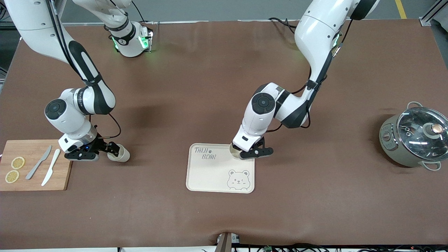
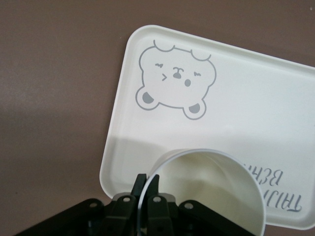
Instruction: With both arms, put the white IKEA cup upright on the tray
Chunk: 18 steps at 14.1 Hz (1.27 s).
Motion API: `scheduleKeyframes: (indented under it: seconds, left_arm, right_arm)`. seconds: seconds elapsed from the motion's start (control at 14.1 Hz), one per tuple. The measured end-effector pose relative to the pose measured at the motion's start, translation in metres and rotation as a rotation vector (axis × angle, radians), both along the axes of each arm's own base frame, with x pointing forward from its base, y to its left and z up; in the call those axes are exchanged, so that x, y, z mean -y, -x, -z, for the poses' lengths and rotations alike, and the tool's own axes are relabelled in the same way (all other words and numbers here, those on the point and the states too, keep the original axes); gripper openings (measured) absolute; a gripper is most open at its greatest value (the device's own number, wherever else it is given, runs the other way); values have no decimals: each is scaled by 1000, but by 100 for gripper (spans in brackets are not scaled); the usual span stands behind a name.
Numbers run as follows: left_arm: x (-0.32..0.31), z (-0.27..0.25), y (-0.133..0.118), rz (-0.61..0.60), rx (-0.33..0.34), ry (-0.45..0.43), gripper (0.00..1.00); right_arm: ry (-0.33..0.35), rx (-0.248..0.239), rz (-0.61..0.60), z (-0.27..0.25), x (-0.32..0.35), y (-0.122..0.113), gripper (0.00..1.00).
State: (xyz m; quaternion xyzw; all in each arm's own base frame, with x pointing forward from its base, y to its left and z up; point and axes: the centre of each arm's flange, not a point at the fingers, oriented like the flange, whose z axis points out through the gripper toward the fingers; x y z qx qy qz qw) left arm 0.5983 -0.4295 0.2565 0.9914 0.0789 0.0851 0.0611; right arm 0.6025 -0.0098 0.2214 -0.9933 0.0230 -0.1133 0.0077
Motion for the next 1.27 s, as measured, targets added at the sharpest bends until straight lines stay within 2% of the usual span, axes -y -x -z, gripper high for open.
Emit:
scheduleKeyframes:
  seconds: [0.35,0.57,1.06,1.2,1.27]
  left_arm:
    - [-9,24,-8,-8,23,-5,5]
    - [-12,34,-10,1,38,-16,5]
    - [-14,42,-12,10,50,-25,5]
    - [-14,42,-12,10,51,-25,5]
    - [-14,43,-12,10,50,-26,5]
  right_arm:
    - [-1,10,-9,0,-6,0,100]
    - [-3,43,-13,8,-9,5,100]
    - [-4,43,-18,15,-12,7,100]
    - [-4,43,-18,15,-12,7,96]
    - [-4,42,-18,15,-12,7,85]
